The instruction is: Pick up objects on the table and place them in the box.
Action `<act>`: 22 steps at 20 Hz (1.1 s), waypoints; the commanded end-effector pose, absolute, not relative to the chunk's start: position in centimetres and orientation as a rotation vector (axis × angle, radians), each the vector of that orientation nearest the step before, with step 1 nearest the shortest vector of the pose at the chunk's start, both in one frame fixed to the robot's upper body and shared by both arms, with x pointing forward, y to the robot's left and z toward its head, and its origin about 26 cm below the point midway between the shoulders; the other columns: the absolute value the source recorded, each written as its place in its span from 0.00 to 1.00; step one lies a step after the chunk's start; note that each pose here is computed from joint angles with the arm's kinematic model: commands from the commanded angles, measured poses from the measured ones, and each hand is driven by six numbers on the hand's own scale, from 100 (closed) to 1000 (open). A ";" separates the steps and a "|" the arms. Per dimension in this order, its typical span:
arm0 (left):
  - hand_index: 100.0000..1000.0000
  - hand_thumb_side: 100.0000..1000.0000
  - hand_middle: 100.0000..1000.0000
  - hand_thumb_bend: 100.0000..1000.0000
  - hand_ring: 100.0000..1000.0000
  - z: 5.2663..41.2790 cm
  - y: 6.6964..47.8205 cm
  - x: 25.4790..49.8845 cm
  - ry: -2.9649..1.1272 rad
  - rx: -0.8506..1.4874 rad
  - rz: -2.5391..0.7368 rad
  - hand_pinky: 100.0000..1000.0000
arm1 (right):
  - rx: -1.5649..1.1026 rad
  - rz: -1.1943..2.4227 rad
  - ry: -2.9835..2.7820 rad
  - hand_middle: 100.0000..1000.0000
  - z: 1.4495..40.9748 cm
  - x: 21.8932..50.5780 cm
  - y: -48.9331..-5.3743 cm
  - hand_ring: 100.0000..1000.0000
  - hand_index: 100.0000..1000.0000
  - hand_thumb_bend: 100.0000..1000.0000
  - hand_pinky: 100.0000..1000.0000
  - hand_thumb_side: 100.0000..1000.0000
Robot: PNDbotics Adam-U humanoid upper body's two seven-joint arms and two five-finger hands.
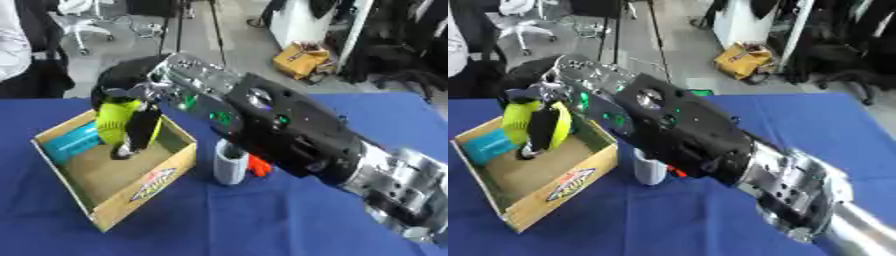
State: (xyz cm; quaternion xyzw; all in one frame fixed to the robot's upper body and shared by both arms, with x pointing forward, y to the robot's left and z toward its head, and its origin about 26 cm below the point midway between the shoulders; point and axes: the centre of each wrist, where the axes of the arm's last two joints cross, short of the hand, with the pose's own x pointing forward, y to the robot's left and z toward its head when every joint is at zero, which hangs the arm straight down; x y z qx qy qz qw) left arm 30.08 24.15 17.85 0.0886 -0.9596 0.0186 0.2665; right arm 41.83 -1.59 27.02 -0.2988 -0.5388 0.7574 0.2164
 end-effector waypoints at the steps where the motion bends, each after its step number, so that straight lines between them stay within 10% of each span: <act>1: 0.69 0.93 0.76 0.00 0.75 18.7 23.8 30.0 -2.624 0.214 0.047 0.82 | -0.872 2.074 -1.517 0.77 27.1 42.8 -1.7 0.68 0.67 0.00 0.20 0.06; 16: 0.69 0.93 0.76 0.00 0.75 18.8 23.5 30.1 -2.629 0.193 0.049 0.82 | -0.854 2.063 -1.495 0.77 21.1 46.4 -2.5 0.68 0.68 0.00 0.21 0.09; 22: 0.69 0.93 0.76 0.00 0.75 18.7 23.5 30.1 -2.627 0.192 0.049 0.82 | -0.821 2.085 -1.514 0.82 19.8 47.2 -3.1 0.75 0.83 0.06 0.47 0.31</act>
